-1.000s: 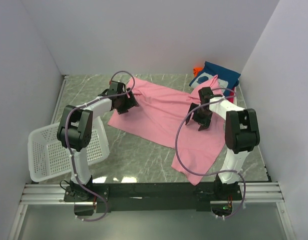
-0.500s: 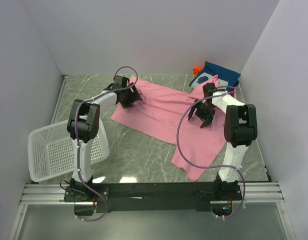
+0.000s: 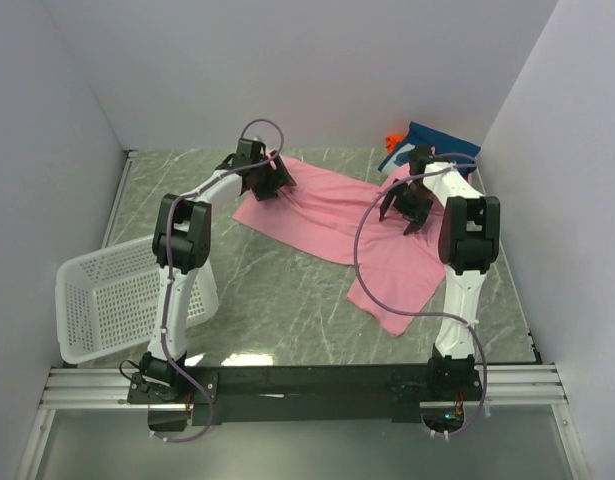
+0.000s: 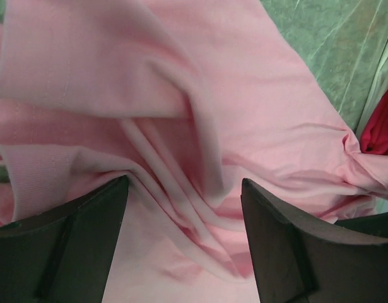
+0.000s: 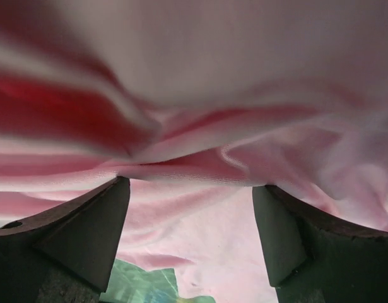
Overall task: Fold and stack the t-shirts
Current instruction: Fold the tshirt
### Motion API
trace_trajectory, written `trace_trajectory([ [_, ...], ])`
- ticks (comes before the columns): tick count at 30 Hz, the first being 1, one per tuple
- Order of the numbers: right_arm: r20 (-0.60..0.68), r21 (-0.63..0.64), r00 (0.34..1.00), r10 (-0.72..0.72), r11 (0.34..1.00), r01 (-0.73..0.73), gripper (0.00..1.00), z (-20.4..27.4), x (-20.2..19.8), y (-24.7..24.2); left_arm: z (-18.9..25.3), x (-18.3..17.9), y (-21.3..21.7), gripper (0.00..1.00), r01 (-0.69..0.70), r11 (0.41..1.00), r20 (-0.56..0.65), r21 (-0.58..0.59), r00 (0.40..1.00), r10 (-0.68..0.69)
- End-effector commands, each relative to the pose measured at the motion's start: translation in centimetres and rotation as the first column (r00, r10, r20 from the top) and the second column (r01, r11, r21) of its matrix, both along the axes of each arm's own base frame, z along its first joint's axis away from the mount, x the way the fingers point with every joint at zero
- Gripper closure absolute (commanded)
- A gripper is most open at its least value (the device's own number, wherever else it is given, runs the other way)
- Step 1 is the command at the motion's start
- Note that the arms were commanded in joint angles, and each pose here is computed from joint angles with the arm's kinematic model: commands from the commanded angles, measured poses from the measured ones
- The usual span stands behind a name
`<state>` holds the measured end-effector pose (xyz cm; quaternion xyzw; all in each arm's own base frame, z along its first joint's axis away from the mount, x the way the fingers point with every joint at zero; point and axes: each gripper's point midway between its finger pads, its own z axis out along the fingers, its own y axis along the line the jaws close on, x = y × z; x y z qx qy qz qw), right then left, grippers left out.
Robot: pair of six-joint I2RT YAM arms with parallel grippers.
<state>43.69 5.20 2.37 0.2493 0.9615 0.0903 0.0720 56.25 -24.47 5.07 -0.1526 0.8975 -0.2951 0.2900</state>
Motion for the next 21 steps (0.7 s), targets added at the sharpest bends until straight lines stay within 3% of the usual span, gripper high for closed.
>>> trace_trajectory([
  [1, 0.038, -0.055, 0.999, 0.0, 0.998, 0.002, 0.16, -0.6, 2.4, -1.4, -0.6, -0.5, 0.1, 0.21, 0.039, 0.999, -0.029, 0.037, 0.999, -0.038],
  [5, 0.077, -0.035, 0.997, -0.014, 0.999, 0.017, 0.16, 0.9, 3.9, -2.4, 1.9, -1.5, 1.9, 0.21, -0.014, 0.996, -0.001, 0.087, 1.0, 0.014],
  [10, 0.133, 0.003, 0.991, -0.002, 1.0, 0.002, 0.16, 2.6, 5.0, -1.9, 5.0, -3.6, 7.1, 0.21, -0.231, 0.953, 0.042, 0.196, 0.973, 0.227],
  [13, 0.173, 0.014, 0.985, -0.001, 1.0, -0.001, 0.16, 3.6, 5.4, -1.7, 3.1, -6.2, 11.3, 0.21, -0.369, 0.866, -0.03, 0.338, 0.915, 0.401],
  [21, 0.189, 0.035, 0.982, 0.013, 0.999, -0.019, 0.16, 4.2, 4.9, -1.3, -0.1, -9.6, 15.0, 0.3, -0.404, 0.758, -0.144, 0.513, 0.829, 0.54],
])
